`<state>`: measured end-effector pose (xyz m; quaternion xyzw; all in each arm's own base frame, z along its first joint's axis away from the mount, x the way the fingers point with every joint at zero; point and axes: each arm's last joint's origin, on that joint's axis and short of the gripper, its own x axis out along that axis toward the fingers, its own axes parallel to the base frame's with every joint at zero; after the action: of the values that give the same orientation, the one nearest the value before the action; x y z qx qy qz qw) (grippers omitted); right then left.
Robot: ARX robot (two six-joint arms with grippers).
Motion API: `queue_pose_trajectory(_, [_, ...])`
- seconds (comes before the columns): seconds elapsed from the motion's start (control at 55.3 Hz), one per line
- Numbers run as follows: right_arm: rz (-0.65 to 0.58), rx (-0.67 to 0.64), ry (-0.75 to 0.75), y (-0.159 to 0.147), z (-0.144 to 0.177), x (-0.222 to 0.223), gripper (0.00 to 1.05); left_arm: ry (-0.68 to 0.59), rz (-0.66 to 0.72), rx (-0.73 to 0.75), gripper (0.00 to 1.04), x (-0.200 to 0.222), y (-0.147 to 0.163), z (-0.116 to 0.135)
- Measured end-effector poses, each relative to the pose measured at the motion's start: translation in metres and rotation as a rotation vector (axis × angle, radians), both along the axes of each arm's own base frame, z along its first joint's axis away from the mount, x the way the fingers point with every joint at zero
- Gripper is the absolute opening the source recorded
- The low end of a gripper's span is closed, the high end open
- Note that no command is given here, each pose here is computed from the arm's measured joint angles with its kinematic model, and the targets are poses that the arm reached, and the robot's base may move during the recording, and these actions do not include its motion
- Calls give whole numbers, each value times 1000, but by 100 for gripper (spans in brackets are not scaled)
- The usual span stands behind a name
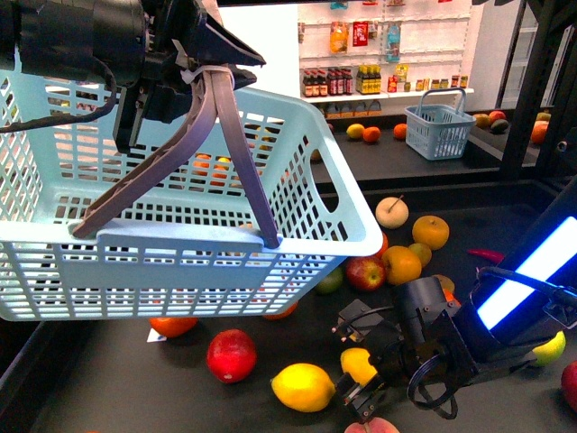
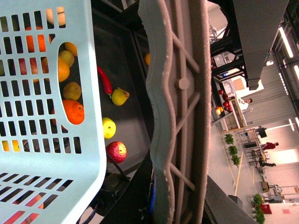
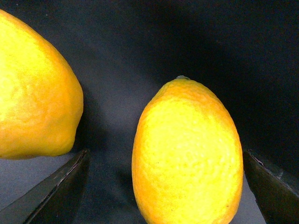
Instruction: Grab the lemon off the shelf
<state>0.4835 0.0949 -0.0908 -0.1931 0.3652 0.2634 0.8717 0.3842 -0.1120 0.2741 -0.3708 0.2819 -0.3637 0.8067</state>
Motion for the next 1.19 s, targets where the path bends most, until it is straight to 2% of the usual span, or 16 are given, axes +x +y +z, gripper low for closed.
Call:
queue_pose_trajectory(0.199, [1, -1, -3, 1, 0, 0, 97, 0, 0, 0, 13, 0, 0, 0])
queue_pose_trajectory(0.326, [1, -1, -1, 1, -1, 0, 80, 0, 0, 0, 13, 0, 0, 0])
queue_pose_trajectory(0.416, [-2, -3, 2, -1, -2, -1, 61, 0, 0, 0, 13, 0, 0, 0])
queue_pose_trajectory(0.47, [-4, -3, 1, -2, -3, -1, 54, 0, 0, 0, 13, 0, 0, 0])
queue_pose_trajectory(0.597, [-18, -3, -9, -5, -4, -3, 50, 0, 0, 0, 13, 0, 0, 0])
queue_pose_trajectory(0.76, [-70, -9, -39, -16, 4, -4, 49, 0, 0, 0, 13, 0, 0, 0])
queue_pose_trajectory(0.977, [-164, 39, -148, -48, 54, -3, 49, 0, 0, 0, 13, 0, 0, 0])
queue_pose_trajectory(1.194, [-240, 91, -318, -84, 134, -16, 49, 0, 0, 0, 13, 0, 0, 0])
